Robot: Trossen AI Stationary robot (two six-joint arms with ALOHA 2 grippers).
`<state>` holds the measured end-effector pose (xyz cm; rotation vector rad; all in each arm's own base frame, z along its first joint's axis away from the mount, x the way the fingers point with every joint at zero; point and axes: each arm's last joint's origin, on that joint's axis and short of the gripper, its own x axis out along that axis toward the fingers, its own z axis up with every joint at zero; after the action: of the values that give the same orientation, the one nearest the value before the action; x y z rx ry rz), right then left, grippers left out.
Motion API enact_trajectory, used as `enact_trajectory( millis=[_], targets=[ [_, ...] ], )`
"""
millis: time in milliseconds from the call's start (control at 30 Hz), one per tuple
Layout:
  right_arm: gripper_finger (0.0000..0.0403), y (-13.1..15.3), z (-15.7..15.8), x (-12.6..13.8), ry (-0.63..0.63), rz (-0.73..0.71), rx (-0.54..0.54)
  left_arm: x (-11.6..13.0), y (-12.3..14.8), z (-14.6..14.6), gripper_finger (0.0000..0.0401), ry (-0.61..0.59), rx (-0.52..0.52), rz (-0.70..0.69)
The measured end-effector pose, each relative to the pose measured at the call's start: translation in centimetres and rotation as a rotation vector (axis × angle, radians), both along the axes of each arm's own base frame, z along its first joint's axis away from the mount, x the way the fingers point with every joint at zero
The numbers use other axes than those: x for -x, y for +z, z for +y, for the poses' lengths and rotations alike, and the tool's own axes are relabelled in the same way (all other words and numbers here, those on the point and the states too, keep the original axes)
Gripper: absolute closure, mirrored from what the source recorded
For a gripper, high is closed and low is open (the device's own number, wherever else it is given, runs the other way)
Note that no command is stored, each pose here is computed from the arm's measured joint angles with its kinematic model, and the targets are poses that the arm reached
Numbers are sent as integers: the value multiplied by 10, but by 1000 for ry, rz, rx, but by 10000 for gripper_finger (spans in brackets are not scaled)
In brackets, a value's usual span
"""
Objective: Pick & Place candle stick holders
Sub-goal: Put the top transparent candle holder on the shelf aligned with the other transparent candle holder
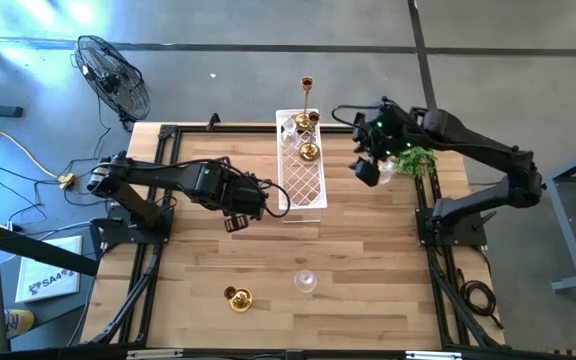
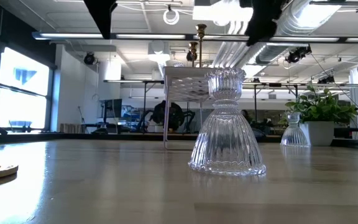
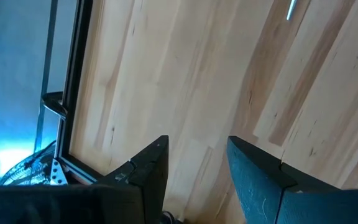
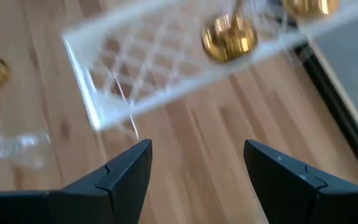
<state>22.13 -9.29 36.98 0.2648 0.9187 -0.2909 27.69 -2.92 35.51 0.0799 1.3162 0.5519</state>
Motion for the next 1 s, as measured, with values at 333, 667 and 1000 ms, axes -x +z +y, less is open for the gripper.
enact_trajectory(
  millis=[333,667,1000],
  targets=[
    [153,-9,9,13,-204,203,26,-1,0,0,245,6,-1,-9],
    [153,-42,0,22,-288,338,-49,-1,0,0,245,11,4,-14],
    [153,-96,-28,33,-362,389,-76,-4,0,-1,245,5,8,-41]
  ],
)
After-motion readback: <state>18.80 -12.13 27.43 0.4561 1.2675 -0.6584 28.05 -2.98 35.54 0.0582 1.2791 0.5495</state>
